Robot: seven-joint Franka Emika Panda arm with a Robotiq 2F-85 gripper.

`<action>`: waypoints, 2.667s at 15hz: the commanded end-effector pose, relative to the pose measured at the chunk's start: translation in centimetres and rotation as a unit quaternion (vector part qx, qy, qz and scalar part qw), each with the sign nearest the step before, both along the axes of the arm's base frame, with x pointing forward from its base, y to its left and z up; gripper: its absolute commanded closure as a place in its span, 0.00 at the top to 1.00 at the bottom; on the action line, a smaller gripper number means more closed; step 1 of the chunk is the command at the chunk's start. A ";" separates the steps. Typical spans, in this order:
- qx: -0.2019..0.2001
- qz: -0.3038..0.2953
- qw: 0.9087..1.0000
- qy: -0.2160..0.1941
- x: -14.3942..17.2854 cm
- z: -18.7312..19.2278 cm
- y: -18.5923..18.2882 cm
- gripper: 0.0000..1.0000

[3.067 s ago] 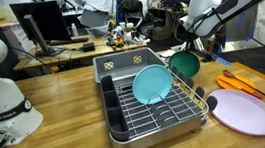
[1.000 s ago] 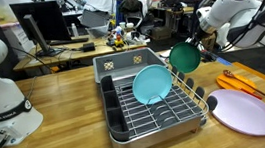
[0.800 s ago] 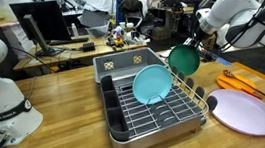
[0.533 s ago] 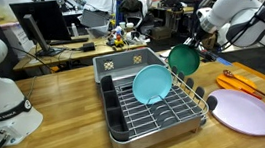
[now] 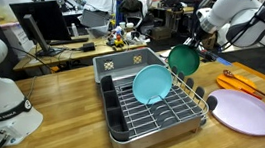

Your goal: Put the dark green plate on the dish drainer in front of the light blue plate

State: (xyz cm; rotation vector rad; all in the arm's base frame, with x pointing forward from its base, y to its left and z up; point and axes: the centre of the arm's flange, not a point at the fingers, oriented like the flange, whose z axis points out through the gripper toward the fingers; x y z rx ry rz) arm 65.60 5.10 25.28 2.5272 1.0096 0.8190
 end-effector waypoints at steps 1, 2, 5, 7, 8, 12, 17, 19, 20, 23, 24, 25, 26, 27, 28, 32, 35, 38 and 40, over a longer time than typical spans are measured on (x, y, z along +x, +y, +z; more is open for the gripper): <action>-0.002 0.005 1.000 -0.008 -0.4 0.6 -1.2 0.01; -0.001 0.005 1.000 -0.013 -0.6 0.9 -1.6 0.01; 0.006 0.001 1.000 -0.016 -1.9 2.7 -2.9 0.01; 0.009 0.003 1.000 -0.014 -3.3 3.7 -3.2 0.01; 0.009 0.006 1.000 -0.014 -4.1 4.1 -3.3 0.01; 0.004 0.025 1.000 -0.017 -7.9 6.1 -3.4 0.01; -0.008 0.051 0.998 -0.038 -11.8 8.7 -2.8 0.01; -0.006 0.061 0.998 -0.026 -13.2 8.7 -2.3 0.01; 0.003 0.068 0.998 -0.019 -13.8 8.3 -1.9 0.01; 0.006 0.057 0.998 -0.014 -13.4 7.3 -1.2 0.06; 0.007 0.057 0.998 -0.014 -13.4 7.3 -1.2 0.06; 0.007 0.057 0.998 -0.015 -13.4 7.3 -1.3 0.06; 0.007 0.057 0.998 -0.016 -13.4 7.4 -1.3 0.06; 0.007 0.057 0.998 -0.016 -13.4 7.4 -1.3 0.06; 0.007 0.057 0.998 -0.016 -13.4 7.4 -1.3 0.01; -0.009 0.076 0.997 -0.015 -16.0 8.5 -0.4 0.01; -0.016 0.095 0.995 -0.039 -19.3 10.8 0.4 0.01; -0.024 0.119 0.991 -0.053 -23.1 12.7 0.8 0.01; -0.025 0.134 0.989 -0.060 -25.0 12.7 1.4 0.01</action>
